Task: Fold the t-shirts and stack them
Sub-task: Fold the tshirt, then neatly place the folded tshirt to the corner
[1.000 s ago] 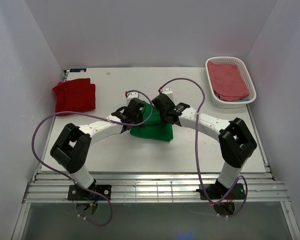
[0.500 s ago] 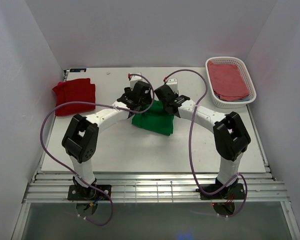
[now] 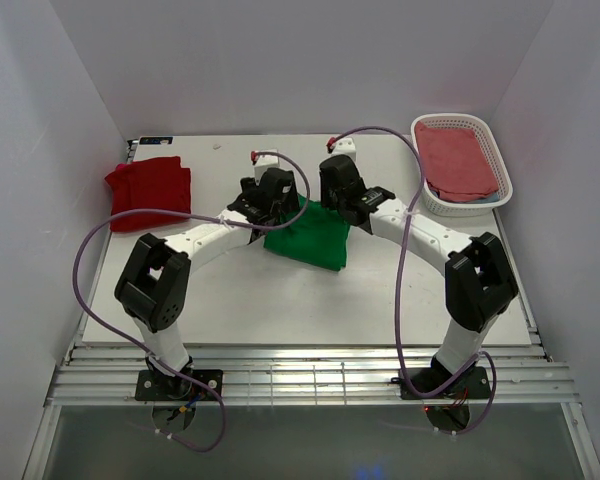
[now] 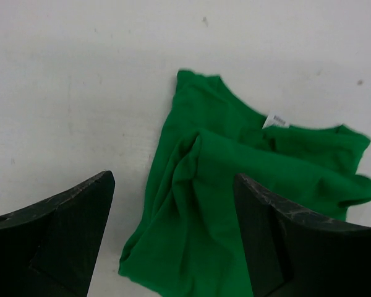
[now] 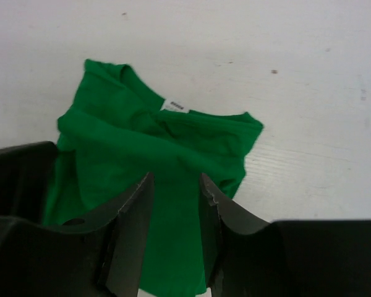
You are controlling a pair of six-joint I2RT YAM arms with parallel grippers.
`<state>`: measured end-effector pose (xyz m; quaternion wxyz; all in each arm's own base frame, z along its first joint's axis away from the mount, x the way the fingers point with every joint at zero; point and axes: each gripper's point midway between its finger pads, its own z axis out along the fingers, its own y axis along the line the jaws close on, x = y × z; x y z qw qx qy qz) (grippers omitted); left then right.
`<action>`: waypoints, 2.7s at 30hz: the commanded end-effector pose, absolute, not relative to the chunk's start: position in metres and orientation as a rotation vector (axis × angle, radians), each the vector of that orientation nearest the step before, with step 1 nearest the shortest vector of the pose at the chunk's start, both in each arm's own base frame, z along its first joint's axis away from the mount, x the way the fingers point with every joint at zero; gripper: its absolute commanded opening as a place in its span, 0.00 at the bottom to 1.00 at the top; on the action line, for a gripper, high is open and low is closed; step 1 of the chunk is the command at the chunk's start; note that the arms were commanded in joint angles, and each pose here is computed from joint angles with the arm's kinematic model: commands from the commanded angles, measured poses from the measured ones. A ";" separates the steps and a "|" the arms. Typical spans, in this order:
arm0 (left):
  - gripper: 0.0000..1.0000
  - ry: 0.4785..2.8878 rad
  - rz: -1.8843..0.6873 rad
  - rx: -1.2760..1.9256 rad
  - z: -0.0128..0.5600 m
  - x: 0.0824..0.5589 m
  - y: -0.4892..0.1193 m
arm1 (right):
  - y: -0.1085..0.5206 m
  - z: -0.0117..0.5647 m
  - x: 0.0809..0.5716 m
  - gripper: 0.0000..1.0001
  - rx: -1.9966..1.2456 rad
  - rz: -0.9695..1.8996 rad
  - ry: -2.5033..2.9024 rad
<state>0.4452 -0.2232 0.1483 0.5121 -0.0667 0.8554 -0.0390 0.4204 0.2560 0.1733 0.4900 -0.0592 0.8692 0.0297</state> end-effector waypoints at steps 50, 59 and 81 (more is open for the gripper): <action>0.97 2.401 -0.970 0.128 0.023 0.378 -0.271 | 0.276 0.026 0.356 0.08 -0.222 0.230 2.595; 0.94 2.433 -1.016 0.121 0.008 0.362 -0.295 | 0.273 0.026 0.351 0.08 -0.227 0.236 2.599; 0.04 2.320 -0.287 0.073 0.106 0.438 -0.163 | 0.249 0.099 0.339 0.30 -0.228 0.232 2.460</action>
